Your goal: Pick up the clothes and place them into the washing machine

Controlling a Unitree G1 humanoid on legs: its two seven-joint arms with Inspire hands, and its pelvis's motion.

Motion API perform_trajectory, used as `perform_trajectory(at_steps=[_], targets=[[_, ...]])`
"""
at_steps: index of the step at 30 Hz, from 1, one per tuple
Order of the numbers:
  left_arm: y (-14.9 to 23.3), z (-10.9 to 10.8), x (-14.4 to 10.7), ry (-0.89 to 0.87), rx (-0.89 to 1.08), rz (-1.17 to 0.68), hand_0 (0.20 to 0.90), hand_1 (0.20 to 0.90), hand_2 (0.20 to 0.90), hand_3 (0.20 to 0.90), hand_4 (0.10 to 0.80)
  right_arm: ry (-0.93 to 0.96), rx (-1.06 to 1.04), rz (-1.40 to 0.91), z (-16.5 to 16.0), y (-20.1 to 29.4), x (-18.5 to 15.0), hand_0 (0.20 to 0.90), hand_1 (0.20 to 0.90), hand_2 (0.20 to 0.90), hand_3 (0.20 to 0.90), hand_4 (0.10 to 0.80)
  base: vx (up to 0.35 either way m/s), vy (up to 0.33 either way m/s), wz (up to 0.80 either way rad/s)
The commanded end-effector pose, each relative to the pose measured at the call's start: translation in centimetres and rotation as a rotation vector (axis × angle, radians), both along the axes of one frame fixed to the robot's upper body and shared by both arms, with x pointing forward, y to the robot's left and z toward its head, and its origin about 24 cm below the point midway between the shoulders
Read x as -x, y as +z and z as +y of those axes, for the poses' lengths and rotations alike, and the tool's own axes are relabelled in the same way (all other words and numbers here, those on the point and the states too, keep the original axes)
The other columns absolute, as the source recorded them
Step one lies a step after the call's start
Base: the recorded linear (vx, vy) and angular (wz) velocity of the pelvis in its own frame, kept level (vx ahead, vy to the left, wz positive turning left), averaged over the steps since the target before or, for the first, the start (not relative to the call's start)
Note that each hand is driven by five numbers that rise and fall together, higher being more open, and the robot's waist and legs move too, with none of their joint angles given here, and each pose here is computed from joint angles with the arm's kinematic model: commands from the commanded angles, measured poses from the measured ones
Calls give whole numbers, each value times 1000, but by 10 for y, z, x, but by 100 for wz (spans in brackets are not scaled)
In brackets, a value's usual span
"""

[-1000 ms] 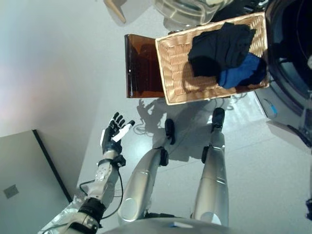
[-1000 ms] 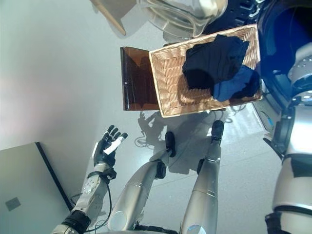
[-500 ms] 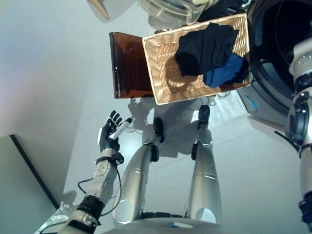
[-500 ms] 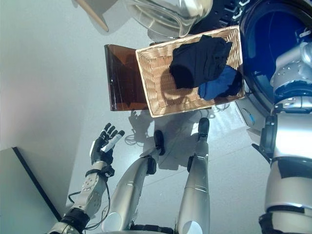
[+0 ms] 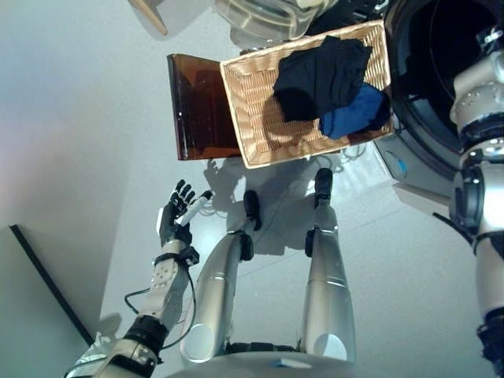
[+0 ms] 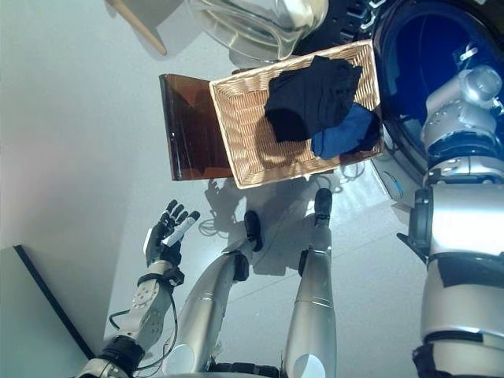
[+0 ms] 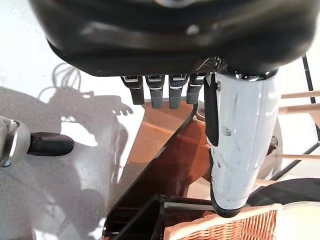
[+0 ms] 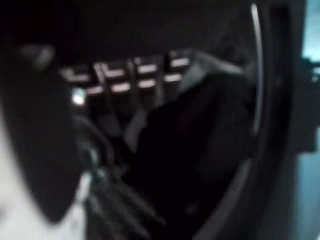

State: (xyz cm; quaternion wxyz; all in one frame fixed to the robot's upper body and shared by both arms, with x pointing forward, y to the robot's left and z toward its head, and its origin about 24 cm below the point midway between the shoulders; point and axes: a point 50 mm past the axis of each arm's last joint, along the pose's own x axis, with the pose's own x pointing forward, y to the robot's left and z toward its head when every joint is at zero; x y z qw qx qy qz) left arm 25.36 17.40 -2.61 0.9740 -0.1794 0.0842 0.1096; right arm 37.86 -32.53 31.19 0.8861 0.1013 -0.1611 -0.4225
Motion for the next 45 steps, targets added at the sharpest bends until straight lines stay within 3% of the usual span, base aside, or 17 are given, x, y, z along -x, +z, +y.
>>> perform_trajectory(at_steps=[1, 7, 16, 36, 45], targets=[[6, 45, 13, 145, -78, -38, 900, 900, 900, 900, 800, -15, 425, -31, 38, 47, -2, 900, 900, 900, 900, 800, 0, 0, 0], [7, 48, 15, 156, -76, -50, 900, 900, 900, 900, 800, 83, 523, -100, 67, 52, -6, 900, 900, 900, 900, 800, 0, 0, 0], [8, 46, 15, 130, -82, -54, 900, 900, 900, 900, 800, 191, 384, -138, 66, 27, -12, 900, 900, 900, 900, 800, 0, 0, 0], [7, 40, 10, 160, -67, -42, 900, 900, 900, 900, 800, 407, 205, -222, 138, -29, -21, 900, 900, 900, 900, 800, 0, 0, 0], [8, 40, 11, 163, -79, -41, 900, 900, 900, 900, 800, 456, 160, -227, 154, -49, -18, 900, 900, 900, 900, 800, 0, 0, 0]])
